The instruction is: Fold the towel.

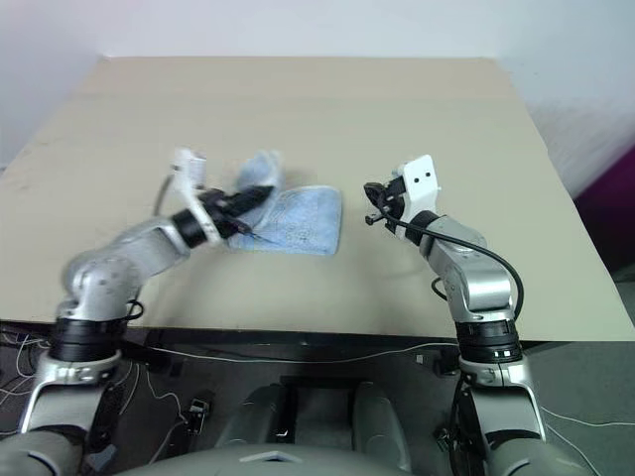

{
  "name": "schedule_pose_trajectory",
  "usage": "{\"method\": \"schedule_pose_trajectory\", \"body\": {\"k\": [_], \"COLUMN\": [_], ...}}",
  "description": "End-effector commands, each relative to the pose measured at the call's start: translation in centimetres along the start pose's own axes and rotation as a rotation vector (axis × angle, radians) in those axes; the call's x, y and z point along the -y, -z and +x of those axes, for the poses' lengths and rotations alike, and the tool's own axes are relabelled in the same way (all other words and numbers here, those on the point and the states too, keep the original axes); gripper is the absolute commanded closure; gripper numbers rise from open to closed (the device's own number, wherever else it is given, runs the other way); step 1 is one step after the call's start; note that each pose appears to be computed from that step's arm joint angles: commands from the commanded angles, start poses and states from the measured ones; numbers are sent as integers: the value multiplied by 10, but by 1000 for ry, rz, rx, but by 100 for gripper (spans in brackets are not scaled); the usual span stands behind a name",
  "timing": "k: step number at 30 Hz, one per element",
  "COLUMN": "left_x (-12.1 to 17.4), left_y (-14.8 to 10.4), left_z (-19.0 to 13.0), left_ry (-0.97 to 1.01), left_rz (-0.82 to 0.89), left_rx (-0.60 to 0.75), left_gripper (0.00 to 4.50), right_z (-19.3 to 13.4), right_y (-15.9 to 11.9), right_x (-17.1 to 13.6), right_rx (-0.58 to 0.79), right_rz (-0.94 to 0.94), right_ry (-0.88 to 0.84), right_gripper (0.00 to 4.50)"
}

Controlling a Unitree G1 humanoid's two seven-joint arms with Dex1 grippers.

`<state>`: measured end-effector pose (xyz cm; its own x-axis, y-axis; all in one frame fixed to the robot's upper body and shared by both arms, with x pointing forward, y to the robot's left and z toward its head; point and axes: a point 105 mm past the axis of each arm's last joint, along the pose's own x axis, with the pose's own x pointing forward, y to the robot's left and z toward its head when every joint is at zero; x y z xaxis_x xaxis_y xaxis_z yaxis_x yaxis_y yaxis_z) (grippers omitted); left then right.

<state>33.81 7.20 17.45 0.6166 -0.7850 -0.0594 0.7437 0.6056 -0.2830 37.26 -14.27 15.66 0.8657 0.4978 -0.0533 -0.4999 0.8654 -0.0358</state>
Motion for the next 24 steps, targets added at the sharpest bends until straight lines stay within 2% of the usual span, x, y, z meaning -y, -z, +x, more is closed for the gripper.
{"method": "schedule_pose_trajectory", "body": {"k": [1, 5, 16, 19, 24], "left_x": [11, 11, 23, 29, 28], "left_y": [13, 27, 37, 27, 16], "left_z": [15, 25, 36, 32, 25], "left_ry": [33, 50, 92, 136, 147], "left_rz": [165, 229, 207, 134, 120], "left_rx": [-110, -182, -188, -128, -88], "left_gripper": [447, 447, 447, 378, 218], "right_z": [-6, -10, -13, -12, -10], "right_y": [-11, -10, -9, -10, -12], "right_x": [10, 17, 20, 21, 19], "right_rx": [56, 59, 61, 61, 61], "right_rz": [-23, -22, -21, -24, -34], "right_ry": [65, 106, 124, 125, 112], "right_gripper": [450, 450, 450, 450, 450]}}
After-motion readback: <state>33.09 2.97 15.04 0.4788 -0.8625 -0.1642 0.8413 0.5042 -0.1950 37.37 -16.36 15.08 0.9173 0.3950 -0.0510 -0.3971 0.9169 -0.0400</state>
